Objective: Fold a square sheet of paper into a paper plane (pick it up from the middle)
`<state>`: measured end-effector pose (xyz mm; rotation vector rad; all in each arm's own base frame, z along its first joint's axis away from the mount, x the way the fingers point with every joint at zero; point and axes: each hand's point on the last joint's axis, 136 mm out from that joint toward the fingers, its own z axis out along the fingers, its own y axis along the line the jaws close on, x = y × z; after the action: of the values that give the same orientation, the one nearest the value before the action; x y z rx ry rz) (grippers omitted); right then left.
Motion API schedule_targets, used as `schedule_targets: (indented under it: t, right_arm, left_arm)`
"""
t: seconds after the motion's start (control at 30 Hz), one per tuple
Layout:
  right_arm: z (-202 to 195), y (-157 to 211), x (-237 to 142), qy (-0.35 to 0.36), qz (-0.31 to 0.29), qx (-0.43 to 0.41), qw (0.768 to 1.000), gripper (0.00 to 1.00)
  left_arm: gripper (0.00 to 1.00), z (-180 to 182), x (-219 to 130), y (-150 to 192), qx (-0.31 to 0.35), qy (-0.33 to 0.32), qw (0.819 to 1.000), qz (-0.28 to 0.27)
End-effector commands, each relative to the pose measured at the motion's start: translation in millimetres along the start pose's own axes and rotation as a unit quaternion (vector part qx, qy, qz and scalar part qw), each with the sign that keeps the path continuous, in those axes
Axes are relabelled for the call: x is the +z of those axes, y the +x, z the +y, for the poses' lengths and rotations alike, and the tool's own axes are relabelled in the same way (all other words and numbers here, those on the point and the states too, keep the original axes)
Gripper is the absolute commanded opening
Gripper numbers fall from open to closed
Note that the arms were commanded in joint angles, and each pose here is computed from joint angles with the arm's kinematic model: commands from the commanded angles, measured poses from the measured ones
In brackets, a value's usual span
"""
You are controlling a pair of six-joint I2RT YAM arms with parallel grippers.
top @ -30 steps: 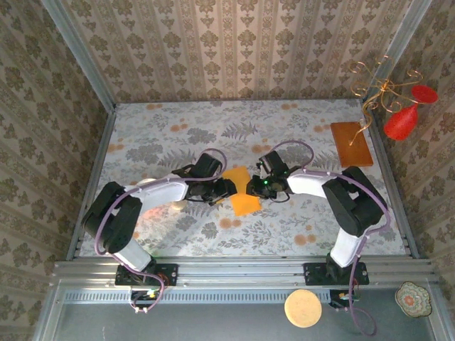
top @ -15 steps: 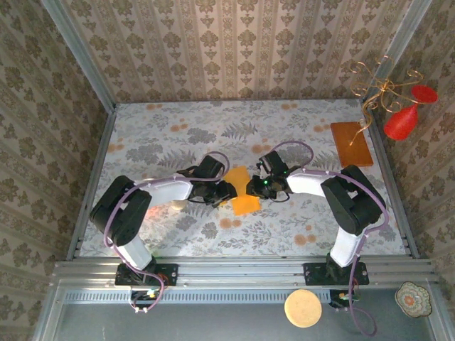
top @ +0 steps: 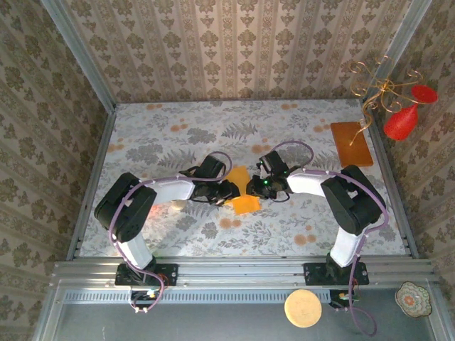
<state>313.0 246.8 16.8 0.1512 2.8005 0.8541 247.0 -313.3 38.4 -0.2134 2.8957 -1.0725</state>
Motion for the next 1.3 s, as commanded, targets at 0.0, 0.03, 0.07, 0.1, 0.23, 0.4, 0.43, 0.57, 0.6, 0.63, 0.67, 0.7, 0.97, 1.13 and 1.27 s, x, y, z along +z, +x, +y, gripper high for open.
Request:
schedule_targets:
  t: [0.0, 0.03, 0.07, 0.1, 0.23, 0.4, 0.43, 0.57, 0.6, 0.63, 0.67, 0.7, 0.97, 1.13, 1.27]
  right_arm:
    - [-22, 14, 10, 0.031, 0.025, 0.023, 0.999, 0.23]
    - [-22, 15, 11, 0.031, 0.026, 0.024, 0.999, 0.23]
    - [-21, 15, 11, 0.029, 0.025, 0.024, 0.999, 0.23]
    - [-22, 15, 11, 0.030, 0.026, 0.026, 0.999, 0.23]
    - [-23, 15, 10, 0.031, 0.025, 0.027, 0.999, 0.23]
    - [-24, 16, 10, 0.031, 0.023, 0.028, 0.999, 0.23]
    - [-24, 16, 10, 0.031, 0.023, 0.028, 0.999, 0.23]
    - [-22, 14, 8, 0.027, 0.019, 0.026, 0.999, 0.25]
    - [-22, 14, 7, 0.026, 0.018, 0.026, 0.999, 0.26]
    - [-20, 13, 7, 0.023, 0.016, 0.025, 0.999, 0.27]
    - [-19, 11, 6, 0.021, 0.014, 0.025, 0.999, 0.27]
    - [-18, 11, 5, 0.018, 0.012, 0.023, 0.999, 0.28]
    - [8, -19, -30, -0.018, -0.058, -0.027, 0.998, 0.45]
    - [37, -32, -71, -0.065, -0.143, -0.136, 0.978, 0.60]
    - [70, -21, -100, -0.125, -0.198, -0.224, 0.946, 0.70]
  left_arm:
    - [0.36, -6, 2, 0, -0.007, 0.026, 1.000, 0.009]
    - [0.35, -6, 2, 0, -0.008, 0.029, 1.000, 0.010]
    - [0.35, -6, 1, -1, -0.010, 0.033, 0.999, 0.010]
    - [0.35, -6, 1, -1, -0.013, 0.035, 0.999, 0.009]
    - [0.34, -1, 2, -3, -0.028, 0.046, 0.999, 0.008]
    - [0.31, 2, 1, -6, -0.041, 0.052, 0.998, 0.005]
    - [0.30, 3, 1, -7, -0.042, 0.051, 0.998, 0.004]
    - [0.26, 6, 1, -8, -0.048, 0.048, 0.998, 0.004]
    - [0.25, 7, 2, -8, -0.050, 0.048, 0.998, 0.005]
    - [0.24, 7, 2, -8, -0.051, 0.048, 0.998, 0.005]
    - [0.23, 7, 2, -9, -0.051, 0.049, 0.997, 0.005]
    - [0.21, 7, 2, -9, -0.051, 0.050, 0.997, 0.006]
    - [0.01, 4, 0, -15, -0.062, 0.062, 0.996, 0.000]
    - [0.01, -2, -9, -24, -0.071, 0.074, 0.995, -0.011]
    - [0.01, 5, -18, -31, -0.078, 0.067, 0.995, -0.016]
